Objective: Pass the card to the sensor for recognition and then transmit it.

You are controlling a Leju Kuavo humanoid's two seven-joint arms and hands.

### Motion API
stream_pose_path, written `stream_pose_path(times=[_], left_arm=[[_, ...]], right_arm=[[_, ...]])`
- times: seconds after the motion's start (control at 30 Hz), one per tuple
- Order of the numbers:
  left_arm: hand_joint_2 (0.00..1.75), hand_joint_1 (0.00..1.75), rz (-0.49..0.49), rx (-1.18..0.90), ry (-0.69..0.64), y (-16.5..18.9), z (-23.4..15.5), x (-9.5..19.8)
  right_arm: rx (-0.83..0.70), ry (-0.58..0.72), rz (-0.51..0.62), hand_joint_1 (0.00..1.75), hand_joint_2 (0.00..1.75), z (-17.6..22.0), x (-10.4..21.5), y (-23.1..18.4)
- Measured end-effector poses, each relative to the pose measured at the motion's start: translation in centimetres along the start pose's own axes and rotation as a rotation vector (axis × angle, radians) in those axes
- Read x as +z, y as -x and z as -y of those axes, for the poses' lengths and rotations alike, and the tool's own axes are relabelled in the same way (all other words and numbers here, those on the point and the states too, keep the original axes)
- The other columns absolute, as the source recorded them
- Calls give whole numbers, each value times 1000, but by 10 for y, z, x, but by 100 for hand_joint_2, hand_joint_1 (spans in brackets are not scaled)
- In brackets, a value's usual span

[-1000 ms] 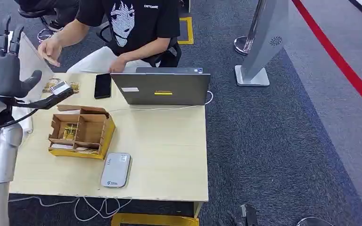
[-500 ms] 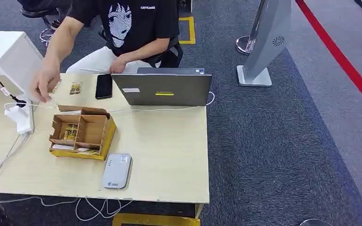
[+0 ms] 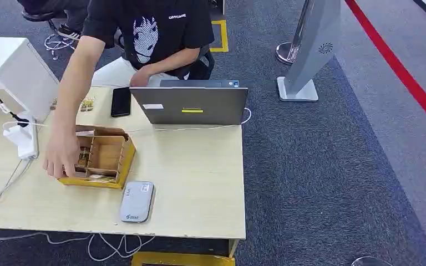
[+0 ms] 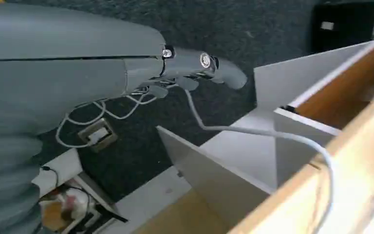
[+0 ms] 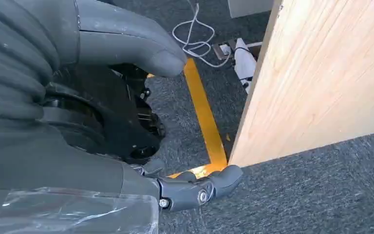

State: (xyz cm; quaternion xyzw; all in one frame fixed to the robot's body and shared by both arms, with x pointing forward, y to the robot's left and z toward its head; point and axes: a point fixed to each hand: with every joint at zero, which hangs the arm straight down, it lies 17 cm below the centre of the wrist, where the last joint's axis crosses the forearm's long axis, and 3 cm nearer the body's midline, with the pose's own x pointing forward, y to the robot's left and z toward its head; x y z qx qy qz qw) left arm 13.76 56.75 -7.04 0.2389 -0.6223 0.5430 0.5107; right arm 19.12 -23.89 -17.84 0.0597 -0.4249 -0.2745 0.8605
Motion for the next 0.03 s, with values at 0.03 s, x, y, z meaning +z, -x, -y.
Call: stream_pose_path(times=[0.03], left_arm=[[175, 0, -8, 2, -7, 3, -2, 1]], right_arm=[[0, 0, 0, 0, 175, 0, 0, 0]])
